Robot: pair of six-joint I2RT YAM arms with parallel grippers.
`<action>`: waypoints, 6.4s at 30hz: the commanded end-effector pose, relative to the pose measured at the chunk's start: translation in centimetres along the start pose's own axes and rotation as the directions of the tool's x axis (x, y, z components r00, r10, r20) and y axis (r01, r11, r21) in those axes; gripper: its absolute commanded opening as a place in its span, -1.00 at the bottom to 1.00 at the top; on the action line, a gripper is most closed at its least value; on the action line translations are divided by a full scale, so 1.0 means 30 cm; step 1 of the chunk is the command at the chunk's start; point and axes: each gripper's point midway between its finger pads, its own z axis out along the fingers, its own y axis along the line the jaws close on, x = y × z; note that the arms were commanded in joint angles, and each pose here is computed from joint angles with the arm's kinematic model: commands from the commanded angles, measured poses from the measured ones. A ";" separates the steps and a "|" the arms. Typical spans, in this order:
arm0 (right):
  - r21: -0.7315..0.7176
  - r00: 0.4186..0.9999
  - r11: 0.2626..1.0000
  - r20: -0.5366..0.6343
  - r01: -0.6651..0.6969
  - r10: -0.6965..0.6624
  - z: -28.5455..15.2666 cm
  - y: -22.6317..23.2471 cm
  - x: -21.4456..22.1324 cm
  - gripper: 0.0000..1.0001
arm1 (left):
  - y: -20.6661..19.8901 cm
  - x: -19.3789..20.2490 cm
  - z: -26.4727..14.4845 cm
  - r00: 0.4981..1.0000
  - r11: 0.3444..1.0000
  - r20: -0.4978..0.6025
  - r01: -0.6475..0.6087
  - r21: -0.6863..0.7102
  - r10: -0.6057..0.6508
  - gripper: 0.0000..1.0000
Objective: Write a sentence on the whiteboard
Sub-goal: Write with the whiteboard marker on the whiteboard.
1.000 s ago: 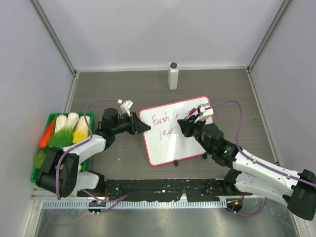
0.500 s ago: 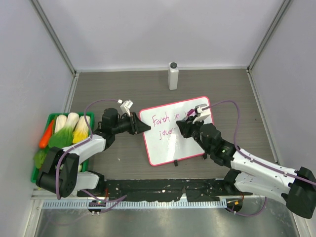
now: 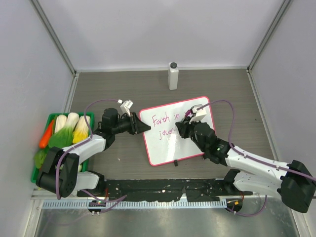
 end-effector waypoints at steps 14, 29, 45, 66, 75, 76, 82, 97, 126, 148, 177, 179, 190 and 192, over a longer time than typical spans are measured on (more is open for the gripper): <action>0.043 0.994 0.998 0.101 -0.053 0.049 0.032 0.000 -0.090 -0.98 | 0.197 0.002 -0.008 0.991 0.958 0.014 -0.127 -0.257 0.135 -1.00; 0.054 0.999 0.998 0.041 -0.028 0.026 0.014 -0.026 -0.025 -0.98 | 0.193 0.000 -0.008 0.990 0.958 0.015 -0.129 -0.255 0.138 -1.00; 0.041 1.000 0.999 -0.002 -0.030 0.030 -0.001 -0.040 0.043 -0.97 | 0.197 0.003 -0.007 0.990 0.957 0.012 -0.131 -0.260 0.139 -1.00; 0.117 0.996 0.993 0.094 -0.022 0.010 0.036 -0.045 -0.083 -0.98 | 0.195 0.005 -0.006 0.990 0.957 0.008 -0.135 -0.258 0.142 -1.00; 0.132 0.998 0.991 0.062 -0.017 0.008 0.011 -0.071 -0.045 -0.98 | 0.195 0.008 -0.006 0.990 0.956 0.007 -0.135 -0.259 0.141 -1.00; 0.133 0.998 0.991 0.055 -0.013 0.006 0.008 -0.076 -0.033 -0.98 | 0.195 0.007 -0.005 0.990 0.956 0.007 -0.135 -0.259 0.141 -1.00; 0.113 1.000 0.994 0.029 -0.005 0.002 -0.004 -0.077 0.000 -0.98 | 0.196 0.007 -0.005 0.990 0.956 0.007 -0.135 -0.260 0.141 -1.00; 0.074 0.999 0.997 0.041 -0.022 0.019 -0.020 -0.052 -0.025 -0.98 | 0.198 0.009 -0.003 0.990 0.956 0.004 -0.136 -0.262 0.142 -1.00; 0.126 0.999 0.992 0.051 -0.009 0.003 0.013 -0.081 -0.053 -0.98 | 0.199 0.010 0.001 0.990 0.956 -0.001 -0.136 -0.261 0.141 -1.00; 0.170 0.997 0.985 0.076 -0.017 0.004 0.036 -0.104 -0.117 -0.97 | 0.197 0.011 0.001 0.990 0.956 -0.002 -0.138 -0.260 0.143 -1.00; 0.197 1.000 0.980 -0.023 -0.010 0.015 -0.030 -0.170 0.020 -0.97 | 0.196 0.009 0.004 0.989 0.955 -0.001 -0.140 -0.261 0.145 -1.00; 0.201 1.000 0.980 -0.015 -0.003 0.006 -0.031 -0.171 0.008 -0.97 | 0.198 0.012 0.003 0.990 0.955 -0.004 -0.139 -0.262 0.143 -1.00; 0.187 0.999 0.982 0.036 -0.010 0.004 -0.018 -0.139 -0.075 -0.98 | 0.193 0.013 0.003 0.989 0.955 -0.005 -0.143 -0.259 0.146 -1.00; 0.181 0.999 0.983 0.046 -0.011 0.002 -0.019 -0.133 -0.092 -0.98 | 0.196 0.011 0.002 0.989 0.955 -0.003 -0.142 -0.262 0.146 -1.00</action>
